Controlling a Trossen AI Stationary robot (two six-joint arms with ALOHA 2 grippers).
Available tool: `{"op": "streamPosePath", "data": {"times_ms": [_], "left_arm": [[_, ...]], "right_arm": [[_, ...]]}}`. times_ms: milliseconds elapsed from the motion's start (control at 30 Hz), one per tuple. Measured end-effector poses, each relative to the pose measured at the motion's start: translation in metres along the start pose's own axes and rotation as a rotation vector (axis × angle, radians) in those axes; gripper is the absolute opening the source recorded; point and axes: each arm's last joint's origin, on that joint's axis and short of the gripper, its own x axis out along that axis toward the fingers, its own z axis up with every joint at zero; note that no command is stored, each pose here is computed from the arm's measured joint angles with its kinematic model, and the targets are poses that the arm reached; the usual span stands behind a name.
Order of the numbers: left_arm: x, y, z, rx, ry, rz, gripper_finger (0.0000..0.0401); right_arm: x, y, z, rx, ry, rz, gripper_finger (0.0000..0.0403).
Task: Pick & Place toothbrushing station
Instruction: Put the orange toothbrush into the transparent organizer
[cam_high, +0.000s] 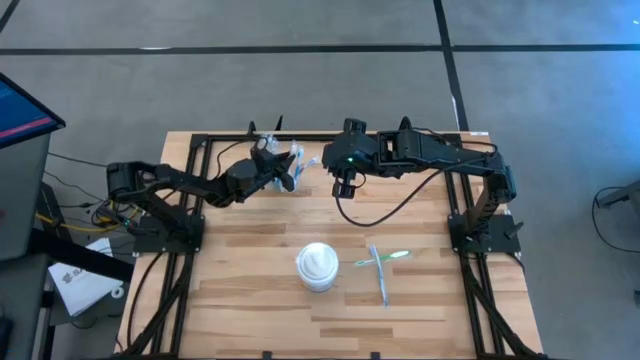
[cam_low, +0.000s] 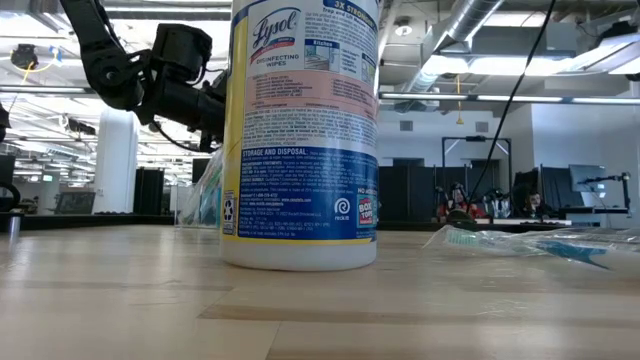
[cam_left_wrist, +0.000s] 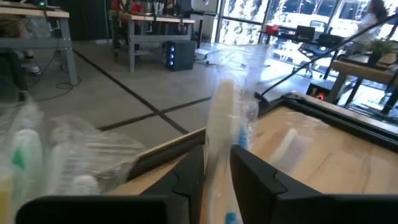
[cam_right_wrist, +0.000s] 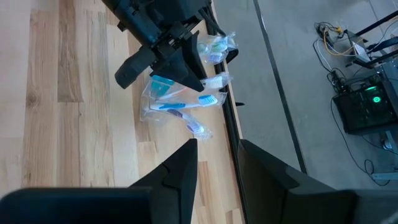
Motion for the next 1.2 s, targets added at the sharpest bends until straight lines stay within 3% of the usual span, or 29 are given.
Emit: {"op": "streamPosePath", "data": {"times_ms": [400,1200], "left_arm": [[-0.001,0.003,-0.012,0.018,0.116,0.035,0.001],[-0.004,0.003,-0.007,0.006,0.106,0.027,0.0096]], "right_arm": [[0.0,0.0,0.001,0.003,-0.006,-0.001,0.0107],[0.0,0.0,0.001,0.007,-0.012,-0.003,0.0107]]}}
